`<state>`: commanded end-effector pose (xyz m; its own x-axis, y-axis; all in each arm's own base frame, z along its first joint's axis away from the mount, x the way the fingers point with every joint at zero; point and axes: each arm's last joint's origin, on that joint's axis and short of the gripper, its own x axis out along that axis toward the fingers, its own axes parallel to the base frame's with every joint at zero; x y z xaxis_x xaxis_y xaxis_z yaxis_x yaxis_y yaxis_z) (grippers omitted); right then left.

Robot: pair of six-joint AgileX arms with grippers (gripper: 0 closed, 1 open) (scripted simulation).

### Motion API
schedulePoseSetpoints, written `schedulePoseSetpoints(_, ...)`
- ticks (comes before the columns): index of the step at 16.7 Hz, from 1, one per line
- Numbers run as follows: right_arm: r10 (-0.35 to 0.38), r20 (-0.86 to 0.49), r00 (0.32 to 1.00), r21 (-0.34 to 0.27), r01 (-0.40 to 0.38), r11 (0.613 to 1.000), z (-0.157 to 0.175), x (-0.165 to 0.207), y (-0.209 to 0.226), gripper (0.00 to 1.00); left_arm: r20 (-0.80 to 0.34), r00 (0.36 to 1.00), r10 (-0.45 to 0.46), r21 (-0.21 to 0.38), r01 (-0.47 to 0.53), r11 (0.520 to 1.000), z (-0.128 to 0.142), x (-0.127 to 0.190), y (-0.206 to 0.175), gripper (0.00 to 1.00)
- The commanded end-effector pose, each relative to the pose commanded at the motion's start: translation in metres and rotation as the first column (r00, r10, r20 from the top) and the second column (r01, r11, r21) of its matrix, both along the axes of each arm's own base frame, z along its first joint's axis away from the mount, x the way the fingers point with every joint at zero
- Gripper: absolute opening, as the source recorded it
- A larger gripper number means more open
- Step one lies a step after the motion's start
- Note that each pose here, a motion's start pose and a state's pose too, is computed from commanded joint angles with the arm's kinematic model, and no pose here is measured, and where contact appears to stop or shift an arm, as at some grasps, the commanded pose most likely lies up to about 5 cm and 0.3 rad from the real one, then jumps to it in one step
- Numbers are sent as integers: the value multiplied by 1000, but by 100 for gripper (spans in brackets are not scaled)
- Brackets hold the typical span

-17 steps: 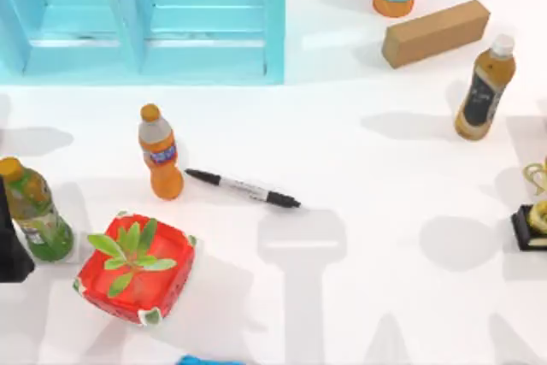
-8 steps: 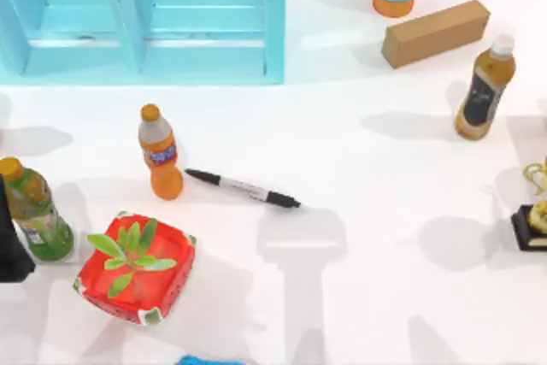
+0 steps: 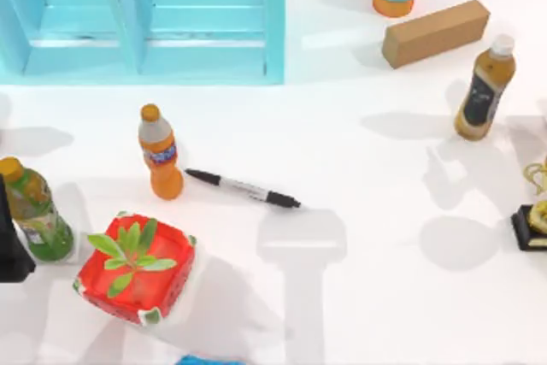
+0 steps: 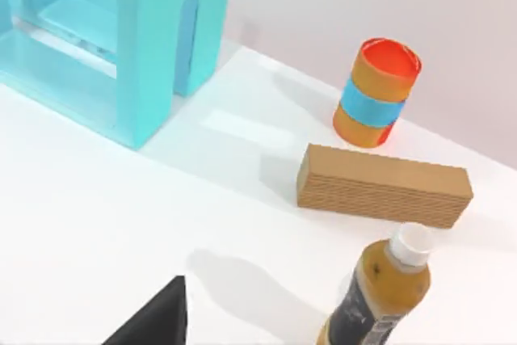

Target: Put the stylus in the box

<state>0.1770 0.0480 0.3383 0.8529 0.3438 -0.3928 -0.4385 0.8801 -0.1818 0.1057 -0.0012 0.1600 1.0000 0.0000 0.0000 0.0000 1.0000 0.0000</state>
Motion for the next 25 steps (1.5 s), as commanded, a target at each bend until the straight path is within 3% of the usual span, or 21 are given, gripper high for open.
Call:
schedulePoseSetpoints(3,115,-173,978,-74,-130,989,22,58,32,100,0,1000,0,0,0,1000,0,0,0,100)
schedulePoseSetpoints(6,215,-368,905,-119,-275,954,14,123,76,100,0,1000,0,0,0,1000,0,0,0,100)
schedulePoseSetpoints(10,306,-613,729,-117,-466,877,-43,195,144,100,0,1000,0,0,0,1000,0,0,0,100)
schedulePoseSetpoints(14,348,-771,533,-62,-607,792,-116,228,202,100,0,1000,0,0,0,1000,0,0,0,100)
schedulePoseSetpoints(19,368,-841,397,-3,-684,729,-163,233,238,100,0,1000,0,0,0,1000,0,0,0,100)
schedulePoseSetpoints(25,365,-845,391,-1,-683,730,-167,234,238,100,0,1000,0,0,0,1000,0,0,0,100)
